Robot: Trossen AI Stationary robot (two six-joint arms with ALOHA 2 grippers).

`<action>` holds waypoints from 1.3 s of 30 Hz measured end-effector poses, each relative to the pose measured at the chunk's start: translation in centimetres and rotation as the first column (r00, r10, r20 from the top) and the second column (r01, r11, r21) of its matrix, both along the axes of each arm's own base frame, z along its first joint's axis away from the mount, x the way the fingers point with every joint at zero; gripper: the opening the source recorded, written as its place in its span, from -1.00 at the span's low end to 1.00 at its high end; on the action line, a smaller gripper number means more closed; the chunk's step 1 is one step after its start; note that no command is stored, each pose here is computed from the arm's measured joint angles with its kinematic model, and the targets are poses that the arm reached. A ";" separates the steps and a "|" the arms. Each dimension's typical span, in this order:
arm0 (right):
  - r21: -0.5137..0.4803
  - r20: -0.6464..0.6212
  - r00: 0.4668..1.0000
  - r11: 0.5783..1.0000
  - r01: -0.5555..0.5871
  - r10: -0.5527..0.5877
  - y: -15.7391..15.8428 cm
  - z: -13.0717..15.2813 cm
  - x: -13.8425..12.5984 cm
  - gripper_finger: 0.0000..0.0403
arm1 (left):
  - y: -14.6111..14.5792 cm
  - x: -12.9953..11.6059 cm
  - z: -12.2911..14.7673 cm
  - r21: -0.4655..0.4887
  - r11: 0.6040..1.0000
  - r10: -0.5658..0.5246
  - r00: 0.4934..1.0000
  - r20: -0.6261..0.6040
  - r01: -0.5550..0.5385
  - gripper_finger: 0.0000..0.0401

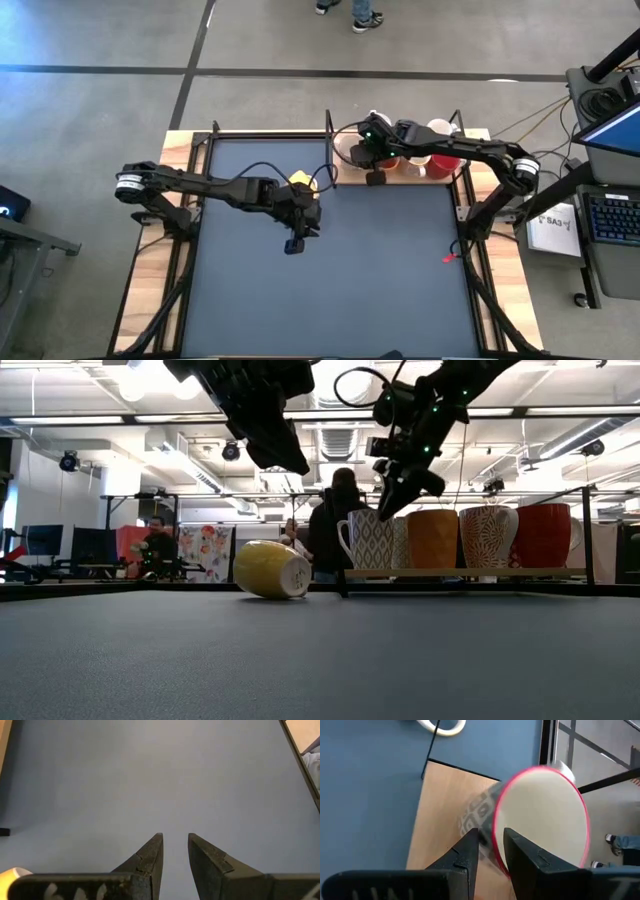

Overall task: Place coffee mugs
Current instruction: Put the gray patterned mug on the shelf

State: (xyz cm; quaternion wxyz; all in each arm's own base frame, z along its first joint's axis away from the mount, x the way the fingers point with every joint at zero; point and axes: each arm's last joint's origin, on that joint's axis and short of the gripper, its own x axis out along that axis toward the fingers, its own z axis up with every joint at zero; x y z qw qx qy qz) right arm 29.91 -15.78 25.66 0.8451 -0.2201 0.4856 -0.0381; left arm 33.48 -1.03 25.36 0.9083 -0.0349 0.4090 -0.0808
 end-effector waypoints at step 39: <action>-0.012 0.039 0.999 0.999 0.038 -0.038 -4.3 0.5 1.7 -0.90 | 2.0 -0.9 -0.2 0.004 1.000 0.030 0.999 -0.021 -0.030 -0.64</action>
